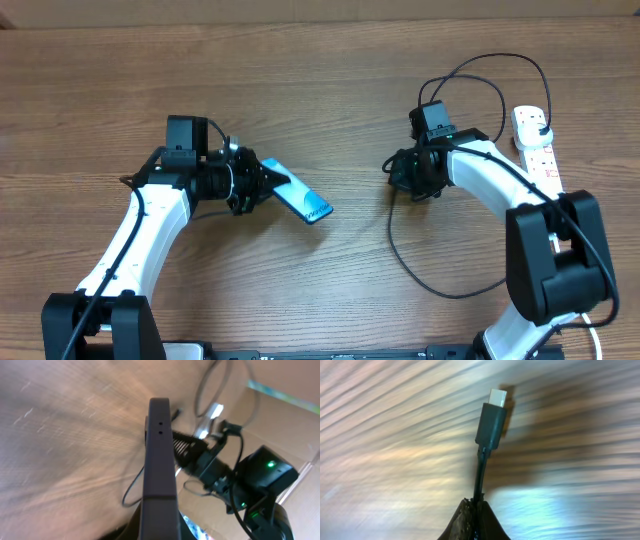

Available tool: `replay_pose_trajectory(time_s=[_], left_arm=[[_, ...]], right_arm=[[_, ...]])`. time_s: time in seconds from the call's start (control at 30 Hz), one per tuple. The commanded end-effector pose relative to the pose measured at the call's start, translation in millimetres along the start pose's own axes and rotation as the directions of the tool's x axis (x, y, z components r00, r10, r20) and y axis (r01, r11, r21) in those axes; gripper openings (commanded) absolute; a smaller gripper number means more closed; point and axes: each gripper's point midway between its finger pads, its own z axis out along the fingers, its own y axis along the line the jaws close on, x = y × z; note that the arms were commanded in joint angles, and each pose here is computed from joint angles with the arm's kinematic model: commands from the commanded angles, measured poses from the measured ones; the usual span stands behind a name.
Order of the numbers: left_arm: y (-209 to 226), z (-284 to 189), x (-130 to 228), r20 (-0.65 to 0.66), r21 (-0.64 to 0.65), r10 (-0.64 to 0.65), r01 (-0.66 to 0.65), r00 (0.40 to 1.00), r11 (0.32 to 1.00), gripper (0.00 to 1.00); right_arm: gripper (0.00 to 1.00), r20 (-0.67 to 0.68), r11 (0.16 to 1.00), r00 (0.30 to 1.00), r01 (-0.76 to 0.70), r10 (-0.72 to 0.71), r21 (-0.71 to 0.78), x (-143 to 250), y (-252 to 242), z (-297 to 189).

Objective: Plug charger to phone and switch on socket
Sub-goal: 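Turn the phone port-down with the left gripper, bring plug closer, then move the plug under the phone's bottom port with the right gripper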

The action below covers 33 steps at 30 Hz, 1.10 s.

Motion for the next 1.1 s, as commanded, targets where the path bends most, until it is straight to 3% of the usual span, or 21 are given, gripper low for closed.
replay_pose_trajectory(time_s=[0.0,0.2,0.33,0.5,0.6,0.8,0.93,1.07], left_arm=[[-34,-9,6,-0.053,0.153,0.134,-0.125,0.99,0.98,0.04],[-65,-13,-5,-0.122,0.366,0.267,-0.207,0.956,0.908,0.04],[-83,-9,-10,-0.241,0.524,0.414,-0.241,0.878,0.817,0.04],[-87,2,-29,-0.328,0.525,0.401,-0.188,0.856,0.83,0.04],[-94,3,-36,-0.291,0.545,0.458,-0.248,0.84,0.801,0.04],[-103,0,-34,-0.245,0.568,0.53,-0.323,0.812,0.757,0.04],[-104,1,-32,-0.245,0.57,0.538,-0.329,0.807,0.753,0.04],[-104,1,-32,-0.246,0.57,0.538,-0.328,0.806,0.753,0.04]], right_arm=[[0.04,0.018,0.901,0.959,0.272,-0.282,-0.338,17,69,-53],[0.04,0.06,0.856,0.93,0.358,-0.363,-0.373,51,75,-115],[0.04,0.115,0.831,0.915,0.4,-0.387,-0.386,72,78,-153],[0.04,0.184,0.774,0.895,0.444,-0.406,-0.451,97,85,-181],[0.04,0.179,0.779,0.905,0.423,-0.385,-0.463,111,81,-182],[0.04,0.109,0.807,0.952,0.299,-0.285,-0.509,132,75,-161],[0.04,0.079,0.729,0.936,0.319,-0.344,-0.606,153,90,-146],[0.04,0.079,0.703,0.927,0.332,-0.367,-0.629,164,100,-135]])
